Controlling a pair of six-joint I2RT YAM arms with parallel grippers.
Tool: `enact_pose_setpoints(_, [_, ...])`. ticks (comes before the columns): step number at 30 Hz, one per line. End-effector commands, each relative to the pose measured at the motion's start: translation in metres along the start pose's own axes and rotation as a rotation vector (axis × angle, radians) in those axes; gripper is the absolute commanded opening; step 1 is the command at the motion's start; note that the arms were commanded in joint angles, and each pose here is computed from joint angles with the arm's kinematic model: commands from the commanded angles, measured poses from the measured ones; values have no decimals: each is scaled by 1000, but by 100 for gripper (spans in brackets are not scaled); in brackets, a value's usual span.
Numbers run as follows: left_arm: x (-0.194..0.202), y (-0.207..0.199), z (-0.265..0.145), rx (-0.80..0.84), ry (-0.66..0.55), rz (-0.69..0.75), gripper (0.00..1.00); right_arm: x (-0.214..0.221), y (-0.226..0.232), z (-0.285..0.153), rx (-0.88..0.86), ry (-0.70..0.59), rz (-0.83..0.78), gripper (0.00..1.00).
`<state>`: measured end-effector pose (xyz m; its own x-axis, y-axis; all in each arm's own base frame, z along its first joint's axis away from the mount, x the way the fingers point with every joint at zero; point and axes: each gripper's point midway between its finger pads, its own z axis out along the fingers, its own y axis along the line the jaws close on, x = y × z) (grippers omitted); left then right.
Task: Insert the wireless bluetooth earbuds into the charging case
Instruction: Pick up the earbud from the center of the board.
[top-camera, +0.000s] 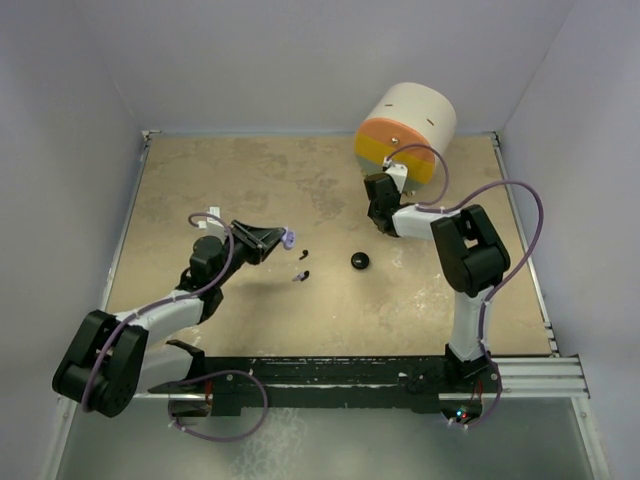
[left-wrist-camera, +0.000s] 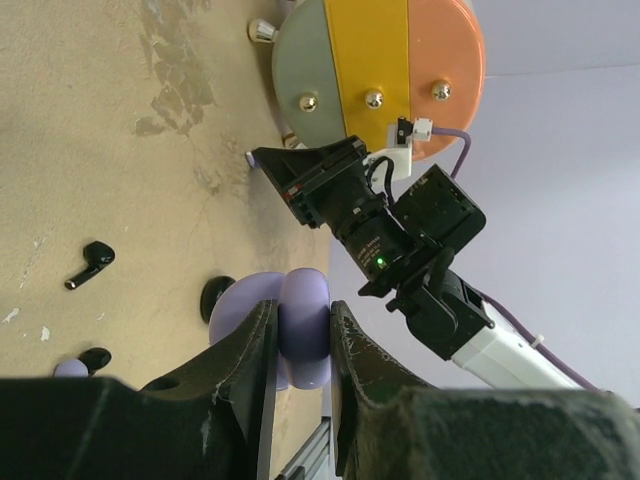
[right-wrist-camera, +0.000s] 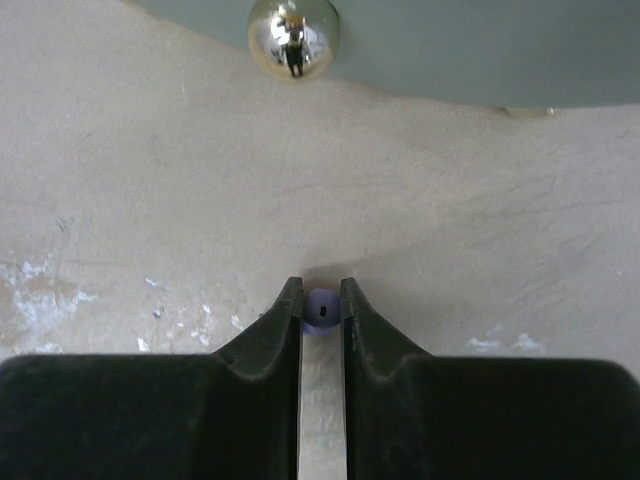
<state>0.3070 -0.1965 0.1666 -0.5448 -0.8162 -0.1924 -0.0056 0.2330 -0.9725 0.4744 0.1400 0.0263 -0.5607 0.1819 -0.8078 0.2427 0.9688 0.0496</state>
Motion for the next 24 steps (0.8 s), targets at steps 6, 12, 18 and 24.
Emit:
enact_pose_setpoints(6, [-1, -14, 16, 44, 0, 51, 0, -40, 27, -54, 27, -109, -112, 4])
enact_pose_setpoints(12, [-2, -18, 23, 37, -3, 70, 0, -40, 55, -73, 10, -102, -174, 3])
enact_pose_setpoints(18, [-4, -14, 19, 20, -15, 83, 0, -37, 72, -86, -48, -95, -208, 3])
enact_pose_setpoints(24, [-5, -15, 12, 18, -30, 86, 0, -9, 90, -93, -155, -28, -169, 4])
